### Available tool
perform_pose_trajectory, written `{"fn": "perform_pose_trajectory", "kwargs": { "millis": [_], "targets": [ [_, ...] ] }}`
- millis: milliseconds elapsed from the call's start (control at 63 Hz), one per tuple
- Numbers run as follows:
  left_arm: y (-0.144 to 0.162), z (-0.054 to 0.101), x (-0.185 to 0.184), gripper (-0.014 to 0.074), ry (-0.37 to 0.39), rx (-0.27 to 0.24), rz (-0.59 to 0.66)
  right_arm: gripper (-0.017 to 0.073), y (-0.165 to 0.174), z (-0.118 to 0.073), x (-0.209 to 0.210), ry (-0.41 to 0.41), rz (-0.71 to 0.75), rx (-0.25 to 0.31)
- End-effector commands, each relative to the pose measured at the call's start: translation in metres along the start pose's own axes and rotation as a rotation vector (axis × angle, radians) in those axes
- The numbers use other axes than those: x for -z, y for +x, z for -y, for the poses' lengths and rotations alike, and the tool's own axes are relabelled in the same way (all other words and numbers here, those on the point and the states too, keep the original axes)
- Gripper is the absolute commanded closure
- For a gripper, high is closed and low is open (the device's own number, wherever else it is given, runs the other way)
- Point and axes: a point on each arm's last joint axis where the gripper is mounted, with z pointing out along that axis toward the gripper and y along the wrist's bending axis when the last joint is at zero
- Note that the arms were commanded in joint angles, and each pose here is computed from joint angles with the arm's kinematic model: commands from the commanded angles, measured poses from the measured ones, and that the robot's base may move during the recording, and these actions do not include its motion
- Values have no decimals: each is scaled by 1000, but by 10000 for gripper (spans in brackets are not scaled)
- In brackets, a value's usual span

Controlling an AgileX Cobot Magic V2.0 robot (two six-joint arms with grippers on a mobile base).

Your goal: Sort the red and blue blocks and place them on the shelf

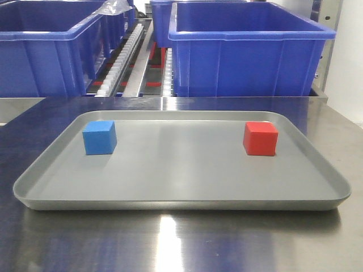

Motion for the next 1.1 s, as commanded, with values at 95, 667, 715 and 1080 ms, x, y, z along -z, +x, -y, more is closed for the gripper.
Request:
{"fn": "perform_pose_trajectory", "kwargs": {
  "millis": [95,667,715,1080],
  "targets": [
    [0,0,1,468,8,12,74,510,-40,-1,-5,0,-76,0],
    [0,0,1,468,8,12,74,510,-100,-5,-111,-11,-588,3],
    [0,0,1,468,8,12,74,503,-101,-9,-118,-26,-633,1],
    [0,0,1,468,8,12,74,57,-117,-63,-181,-88,-899,-97]
  ]
}}
